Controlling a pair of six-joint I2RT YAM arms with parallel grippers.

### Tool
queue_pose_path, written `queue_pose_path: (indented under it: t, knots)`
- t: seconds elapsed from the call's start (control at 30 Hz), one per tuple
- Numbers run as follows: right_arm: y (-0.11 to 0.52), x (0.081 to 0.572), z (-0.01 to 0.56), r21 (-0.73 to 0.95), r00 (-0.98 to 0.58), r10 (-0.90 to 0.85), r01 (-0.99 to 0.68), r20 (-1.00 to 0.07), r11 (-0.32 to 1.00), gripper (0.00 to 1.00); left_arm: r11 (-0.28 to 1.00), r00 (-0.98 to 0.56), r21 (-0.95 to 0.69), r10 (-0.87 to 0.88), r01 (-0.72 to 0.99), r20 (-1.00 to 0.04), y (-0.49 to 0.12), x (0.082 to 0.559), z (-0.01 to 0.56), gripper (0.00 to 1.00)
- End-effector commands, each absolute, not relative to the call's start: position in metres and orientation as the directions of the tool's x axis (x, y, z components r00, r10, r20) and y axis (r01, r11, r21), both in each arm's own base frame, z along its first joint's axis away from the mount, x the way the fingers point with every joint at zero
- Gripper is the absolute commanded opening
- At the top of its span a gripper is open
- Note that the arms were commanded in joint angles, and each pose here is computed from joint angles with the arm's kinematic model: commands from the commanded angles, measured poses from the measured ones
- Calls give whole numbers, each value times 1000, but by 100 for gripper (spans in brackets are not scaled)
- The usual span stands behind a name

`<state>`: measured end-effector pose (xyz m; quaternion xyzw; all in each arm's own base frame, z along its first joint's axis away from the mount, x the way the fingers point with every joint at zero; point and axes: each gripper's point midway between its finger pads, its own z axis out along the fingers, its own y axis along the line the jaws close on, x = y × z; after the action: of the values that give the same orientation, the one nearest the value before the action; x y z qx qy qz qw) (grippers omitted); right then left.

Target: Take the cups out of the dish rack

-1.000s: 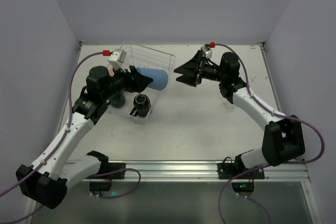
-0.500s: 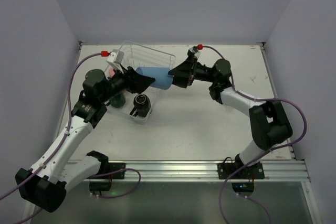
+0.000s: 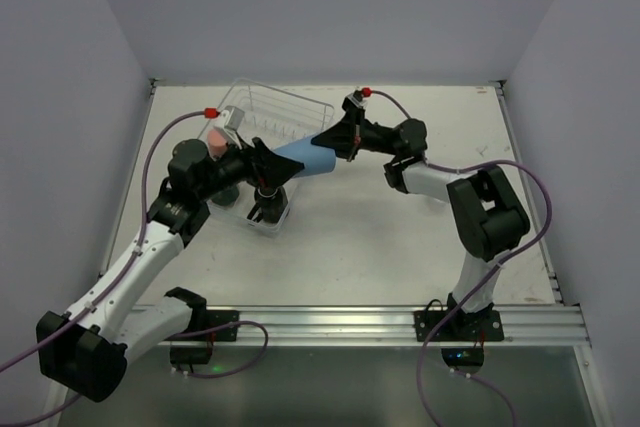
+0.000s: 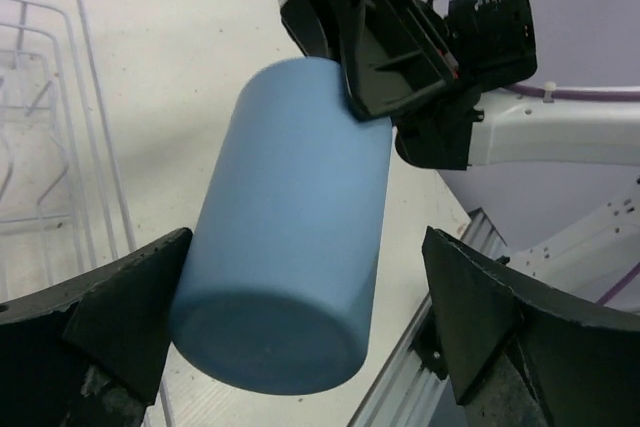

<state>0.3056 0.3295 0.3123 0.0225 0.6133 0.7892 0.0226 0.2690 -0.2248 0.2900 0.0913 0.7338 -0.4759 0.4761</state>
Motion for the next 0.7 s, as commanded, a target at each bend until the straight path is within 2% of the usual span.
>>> queue_pose_path:
  t: [0.0,0.07,0.1,0.17,0.2,0.27,0.3,0.33,0.37,0.4,0.43,0.5,0.57,0.6,0.67]
  knots:
    - [312,283,335,929,-980,72,-201,-188,-312,0,603,-366,-505,-349,617,-863,-209,276,344,100]
    - [303,284,327,934,-972,106,-232,-211,-270,0,726,-298,-429,-313,538,-902,-186,287,348,100]
    - [295,290,323,939,-968,135,-240,-212,-247,0,814,-271,-404,-313,418,-910,-163,297,346,100]
    - [282,296,311,952,-961,175,-244,-213,-185,0,887,-195,-349,-301,301,-933,-134,305,363,100]
    - [279,302,300,972,-969,187,-189,-161,-141,0,939,-189,-312,-283,144,-940,-107,313,354,100]
    - [271,303,298,962,-943,227,-264,-244,-65,0,960,-168,-277,-268,31,-949,-86,318,360,100]
    - [267,310,272,993,-962,245,-116,-121,36,0,974,-209,-223,-228,-44,-951,-76,324,345,100]
    - [265,319,275,948,-915,253,-286,-314,141,0,977,-222,-206,-214,-59,-951,-74,328,346,100]
    - [253,325,241,932,-915,335,-100,-224,349,0,983,-300,-157,-180,-98,-937,-72,335,324,100]
    - [245,333,235,875,-886,346,-123,-309,469,0,983,-333,-148,-177,-110,-926,-72,339,316,100]
    - [238,346,244,796,-835,320,-210,-449,568,0,984,-360,-138,-170,-112,-917,-74,343,308,100]
    - [213,351,219,693,-822,321,-119,-470,711,0,983,-411,-141,-176,-114,-894,-77,353,288,100]
    - [195,362,216,599,-803,311,-70,-508,798,0,980,-431,-164,-198,-115,-880,-77,361,276,100]
    - [176,363,195,500,-813,291,-1,-505,866,0,978,-434,-176,-208,-112,-877,-77,364,273,100]
    - [159,368,186,410,-809,280,54,-516,910,0,977,-445,-188,-215,-104,-869,-78,369,268,100]
